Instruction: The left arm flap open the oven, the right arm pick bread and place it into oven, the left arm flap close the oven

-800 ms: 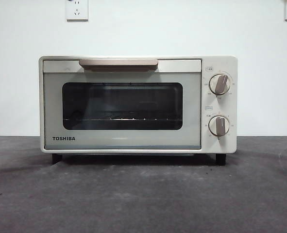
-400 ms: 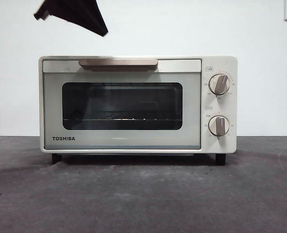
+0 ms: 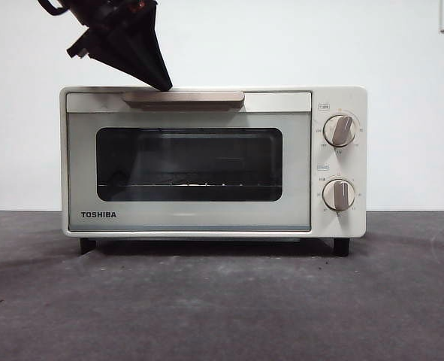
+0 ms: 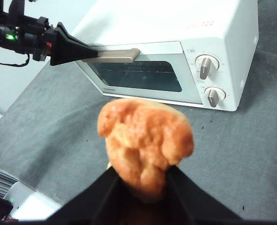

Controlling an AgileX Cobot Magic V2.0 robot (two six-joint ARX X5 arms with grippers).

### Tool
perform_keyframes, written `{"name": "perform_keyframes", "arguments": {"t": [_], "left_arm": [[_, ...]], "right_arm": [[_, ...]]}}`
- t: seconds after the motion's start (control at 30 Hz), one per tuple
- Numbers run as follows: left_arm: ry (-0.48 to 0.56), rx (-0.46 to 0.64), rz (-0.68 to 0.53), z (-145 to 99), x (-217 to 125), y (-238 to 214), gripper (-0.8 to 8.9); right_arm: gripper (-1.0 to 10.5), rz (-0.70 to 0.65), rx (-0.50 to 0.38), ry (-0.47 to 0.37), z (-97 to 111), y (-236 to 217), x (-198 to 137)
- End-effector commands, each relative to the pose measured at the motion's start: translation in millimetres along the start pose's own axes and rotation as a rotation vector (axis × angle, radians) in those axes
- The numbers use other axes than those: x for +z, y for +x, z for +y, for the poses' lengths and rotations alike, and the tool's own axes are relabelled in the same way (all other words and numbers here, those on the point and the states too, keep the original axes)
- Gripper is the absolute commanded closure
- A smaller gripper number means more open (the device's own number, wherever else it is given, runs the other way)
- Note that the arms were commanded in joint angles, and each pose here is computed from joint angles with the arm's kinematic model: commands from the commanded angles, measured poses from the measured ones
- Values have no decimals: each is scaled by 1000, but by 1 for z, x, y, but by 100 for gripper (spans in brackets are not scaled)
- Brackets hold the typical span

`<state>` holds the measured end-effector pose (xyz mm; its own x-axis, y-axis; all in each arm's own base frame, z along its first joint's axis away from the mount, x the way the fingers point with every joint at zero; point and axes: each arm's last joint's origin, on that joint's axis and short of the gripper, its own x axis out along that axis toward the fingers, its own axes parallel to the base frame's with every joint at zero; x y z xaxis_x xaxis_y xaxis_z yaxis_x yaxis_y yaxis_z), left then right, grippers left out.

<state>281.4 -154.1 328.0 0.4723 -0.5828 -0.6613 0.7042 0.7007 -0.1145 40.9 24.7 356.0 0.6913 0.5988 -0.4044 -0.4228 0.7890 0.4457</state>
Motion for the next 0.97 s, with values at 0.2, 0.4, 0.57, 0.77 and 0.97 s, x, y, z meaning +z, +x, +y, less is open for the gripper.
{"name": "perform_keyframes", "arguments": {"t": [0.2, 0.4, 0.57, 0.77, 0.97], "left_arm": [[20, 29, -1, 2, 5, 5, 803], [12, 32, 22, 3, 3, 10, 803], [14, 19, 52, -1, 1, 12, 803], [29, 1, 114, -8, -5, 13, 803], [34, -20, 157, -15, -9, 15, 803]], "right_arm": [[851, -13, 18, 7, 3, -3, 3], [851, -7, 35, 7, 3, -3, 3], [851, -6, 35, 7, 3, -3, 3], [851, -6, 35, 6, 3, -3, 3], [851, -7, 35, 5, 3, -3, 3]]}}
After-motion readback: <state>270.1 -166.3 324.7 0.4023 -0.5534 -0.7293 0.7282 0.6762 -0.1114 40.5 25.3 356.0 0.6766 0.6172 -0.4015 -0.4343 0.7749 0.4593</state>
